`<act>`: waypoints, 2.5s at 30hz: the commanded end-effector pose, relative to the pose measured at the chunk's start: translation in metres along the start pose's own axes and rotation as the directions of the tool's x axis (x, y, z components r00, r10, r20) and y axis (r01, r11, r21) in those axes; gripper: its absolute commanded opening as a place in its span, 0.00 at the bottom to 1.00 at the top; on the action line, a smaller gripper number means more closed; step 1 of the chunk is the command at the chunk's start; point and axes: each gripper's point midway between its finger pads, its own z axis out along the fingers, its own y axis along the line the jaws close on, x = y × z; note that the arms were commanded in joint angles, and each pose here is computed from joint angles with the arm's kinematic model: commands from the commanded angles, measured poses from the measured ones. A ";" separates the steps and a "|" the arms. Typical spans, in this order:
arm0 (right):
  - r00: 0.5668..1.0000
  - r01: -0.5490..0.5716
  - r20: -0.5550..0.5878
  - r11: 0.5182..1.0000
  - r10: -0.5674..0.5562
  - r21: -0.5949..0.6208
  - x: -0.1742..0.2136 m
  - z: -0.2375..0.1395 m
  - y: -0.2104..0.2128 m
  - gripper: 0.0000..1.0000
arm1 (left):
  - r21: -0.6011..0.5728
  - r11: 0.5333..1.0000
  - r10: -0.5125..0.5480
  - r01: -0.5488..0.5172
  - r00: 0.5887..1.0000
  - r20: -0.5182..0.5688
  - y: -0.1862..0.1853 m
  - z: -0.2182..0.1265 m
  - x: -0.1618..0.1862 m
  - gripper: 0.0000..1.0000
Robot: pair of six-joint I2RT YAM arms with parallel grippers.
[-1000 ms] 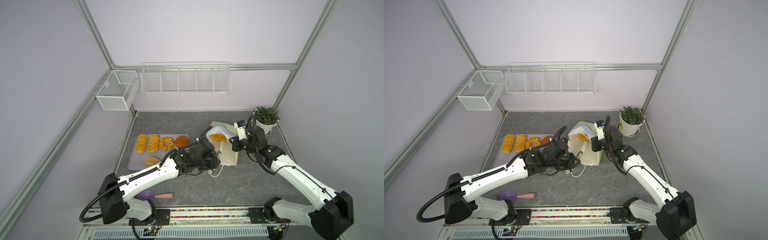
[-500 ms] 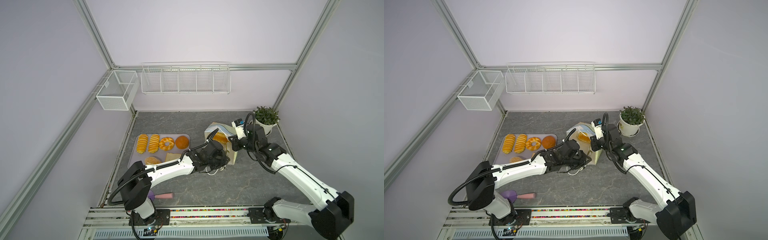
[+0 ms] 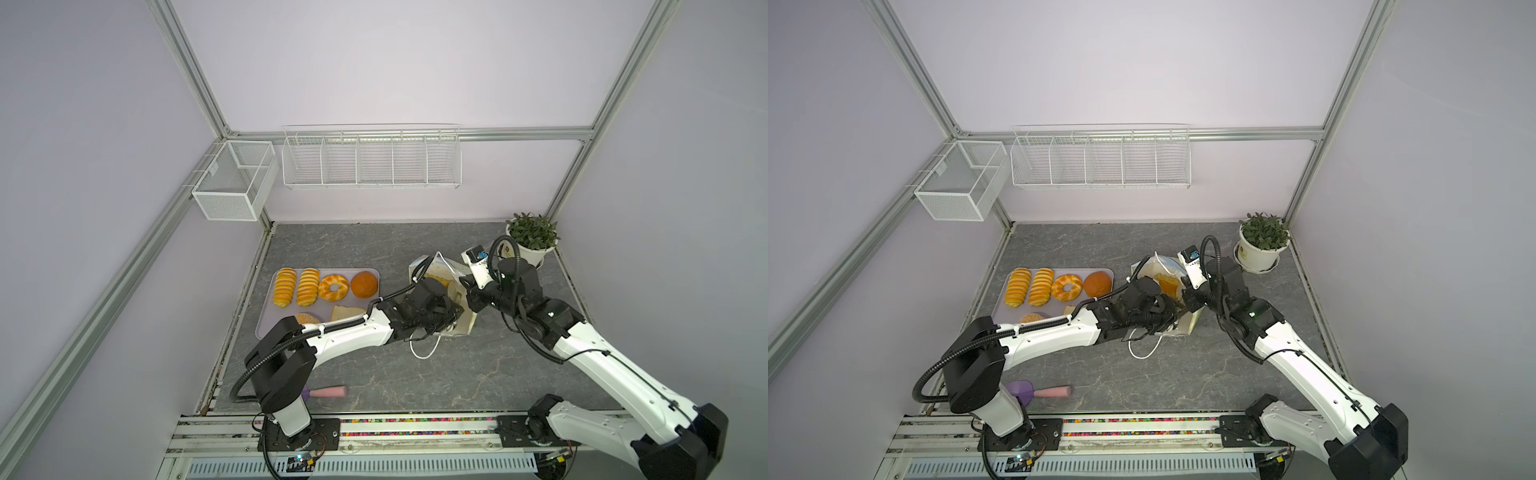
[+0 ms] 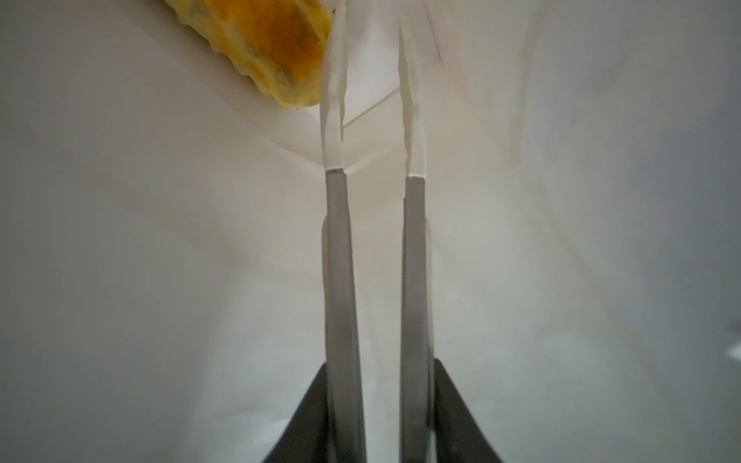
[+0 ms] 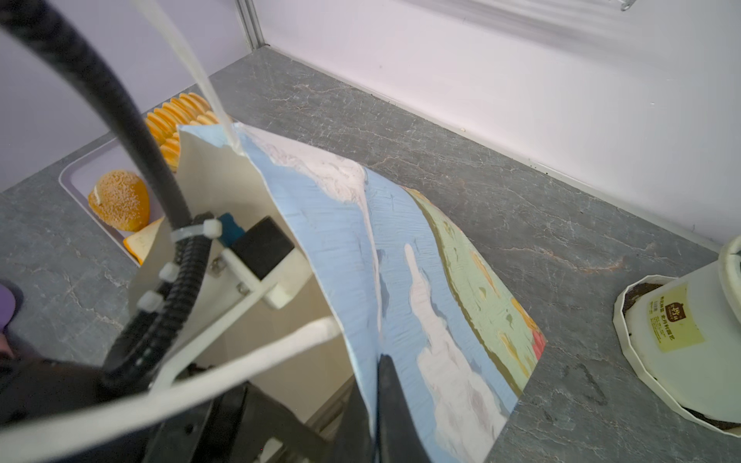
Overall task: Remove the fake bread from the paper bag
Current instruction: 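Move the open tongs back into the paper bag held by the right gripper, then close the tongs on the last yellow bread inside the bag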
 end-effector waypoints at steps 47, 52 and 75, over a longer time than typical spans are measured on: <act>0.995 0.088 0.061 0.993 -0.084 -0.081 0.016 0.015 0.045 0.07 | 0.138 0.938 -0.332 0.318 0.939 0.093 0.018 0.000 -0.038 0.46; 0.994 0.095 0.060 0.990 -0.089 -0.108 0.016 0.013 0.050 0.07 | 0.151 0.934 -0.337 0.322 0.937 0.087 0.017 0.006 -0.044 0.47; 0.988 0.156 0.016 0.974 -0.155 -0.164 0.030 0.010 0.058 0.07 | 0.142 0.944 -0.308 0.299 0.950 0.046 0.030 0.020 -0.050 0.15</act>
